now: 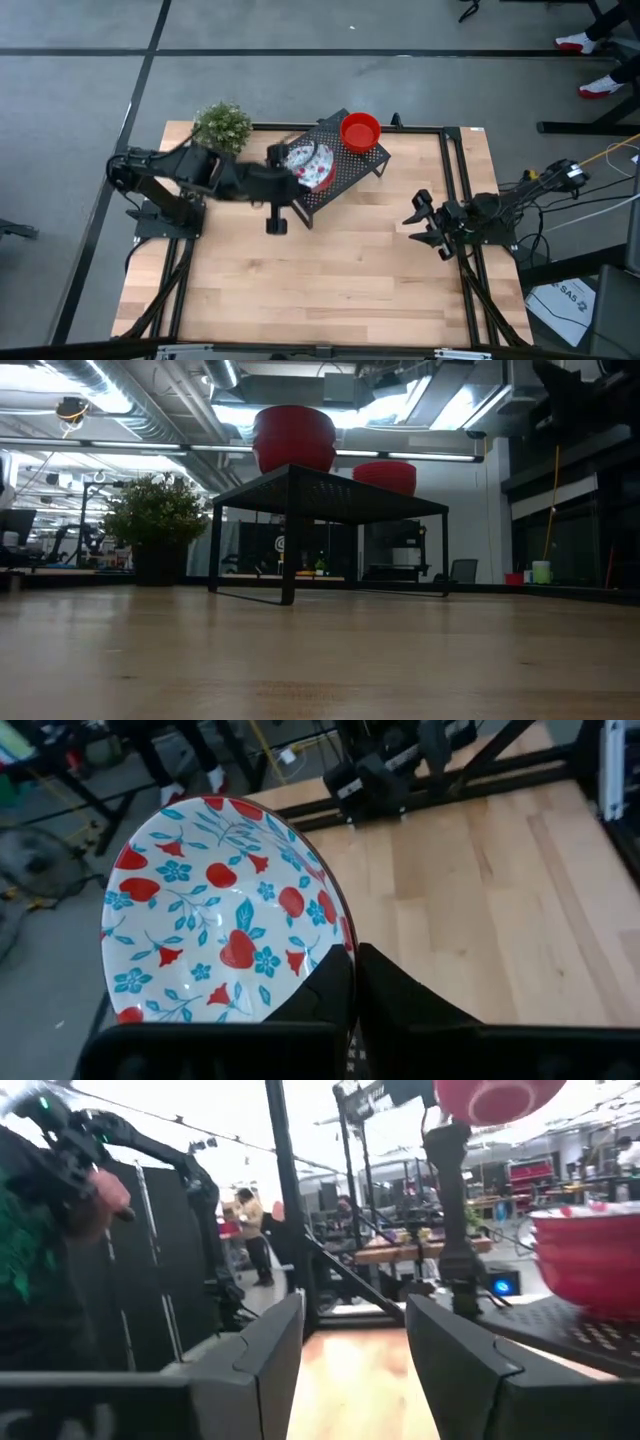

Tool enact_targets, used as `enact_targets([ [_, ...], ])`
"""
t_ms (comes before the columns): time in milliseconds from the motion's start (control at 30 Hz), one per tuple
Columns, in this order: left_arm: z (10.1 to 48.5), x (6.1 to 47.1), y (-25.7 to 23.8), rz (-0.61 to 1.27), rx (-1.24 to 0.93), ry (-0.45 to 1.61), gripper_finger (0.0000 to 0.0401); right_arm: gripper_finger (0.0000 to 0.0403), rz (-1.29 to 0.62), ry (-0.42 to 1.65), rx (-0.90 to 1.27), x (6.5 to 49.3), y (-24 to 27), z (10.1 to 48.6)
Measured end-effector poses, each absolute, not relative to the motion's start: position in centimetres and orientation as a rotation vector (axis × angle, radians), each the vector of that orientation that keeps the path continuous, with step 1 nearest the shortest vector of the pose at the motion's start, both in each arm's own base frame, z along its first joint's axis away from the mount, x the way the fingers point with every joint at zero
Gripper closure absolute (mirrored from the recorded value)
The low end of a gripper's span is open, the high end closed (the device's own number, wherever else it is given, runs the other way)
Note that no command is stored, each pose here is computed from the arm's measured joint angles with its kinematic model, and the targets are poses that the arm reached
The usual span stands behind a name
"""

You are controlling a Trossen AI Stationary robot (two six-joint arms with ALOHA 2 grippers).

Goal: Pick & Place Mini bowls
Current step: Stack the white patterned bowl on the white patterned bowl on the shelf

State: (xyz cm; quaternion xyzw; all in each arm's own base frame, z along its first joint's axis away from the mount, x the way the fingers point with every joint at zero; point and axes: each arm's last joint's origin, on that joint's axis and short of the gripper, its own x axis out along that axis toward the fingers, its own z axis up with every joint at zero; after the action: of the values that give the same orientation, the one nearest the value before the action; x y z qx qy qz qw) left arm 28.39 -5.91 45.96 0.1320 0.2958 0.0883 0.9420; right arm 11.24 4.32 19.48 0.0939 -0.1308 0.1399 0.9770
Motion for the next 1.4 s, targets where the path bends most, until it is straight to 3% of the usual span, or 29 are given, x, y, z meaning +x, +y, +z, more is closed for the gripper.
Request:
enact_targets([
  [467,47.0,28.7,0.4,0.144,0.165,0.606,0.0397,0.0224,0.184,-0.193,0.137,9.6,2.6,18.6],
  [1033,45.5,28.3,2.2,0.188,0.070,0.760,0.0397,0.0224,0.109,-0.040,0.159,9.5,1.8,17.0],
  [1400,42.6,30.3,2.9,0.148,0.182,0.961,0.0397,0.0224,0.090,-0.042,0.142,9.6,1.7,17.0],
])
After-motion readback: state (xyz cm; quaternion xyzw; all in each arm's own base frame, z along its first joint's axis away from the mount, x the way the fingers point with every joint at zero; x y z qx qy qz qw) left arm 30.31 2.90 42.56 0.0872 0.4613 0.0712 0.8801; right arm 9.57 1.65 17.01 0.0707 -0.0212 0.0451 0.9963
